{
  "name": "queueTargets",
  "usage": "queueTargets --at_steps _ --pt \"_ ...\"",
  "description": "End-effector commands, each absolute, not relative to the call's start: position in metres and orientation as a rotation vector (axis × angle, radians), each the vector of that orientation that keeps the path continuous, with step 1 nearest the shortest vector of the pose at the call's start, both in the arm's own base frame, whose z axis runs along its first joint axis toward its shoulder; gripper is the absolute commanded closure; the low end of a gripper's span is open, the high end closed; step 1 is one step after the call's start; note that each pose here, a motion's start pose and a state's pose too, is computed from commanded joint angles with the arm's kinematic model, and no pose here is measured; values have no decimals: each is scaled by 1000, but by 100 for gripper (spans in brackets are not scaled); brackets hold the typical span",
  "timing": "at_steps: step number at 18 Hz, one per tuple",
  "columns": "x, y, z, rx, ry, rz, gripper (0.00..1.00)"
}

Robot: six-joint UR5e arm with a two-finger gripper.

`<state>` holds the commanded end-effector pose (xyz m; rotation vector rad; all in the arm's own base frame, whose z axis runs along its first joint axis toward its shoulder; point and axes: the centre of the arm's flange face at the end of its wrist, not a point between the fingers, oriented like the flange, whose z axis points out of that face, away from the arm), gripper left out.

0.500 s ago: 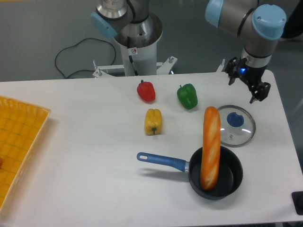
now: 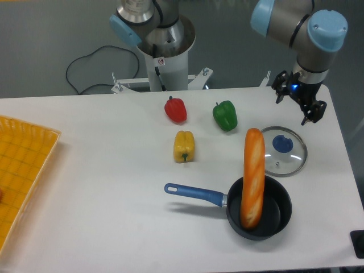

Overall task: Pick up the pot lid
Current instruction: 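Move the gripper over the blue knob of the glass lid, then lower the open gripper around the blue knob of the lid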

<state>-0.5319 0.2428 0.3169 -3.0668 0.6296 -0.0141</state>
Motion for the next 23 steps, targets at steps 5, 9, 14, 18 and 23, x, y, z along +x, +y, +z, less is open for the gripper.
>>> queueTargets --at_steps 5,9,14,18,23 --pt "-528 238 297 -3072 618 -79 0" --pt "-542 240 271 -3065 614 -129 0" --pt "-560 241 259 -3096 421 -61 0" --pt "-565 259 249 -3100 263 -78 0" --pt "-565 268 246 -3103 235 -76 0"
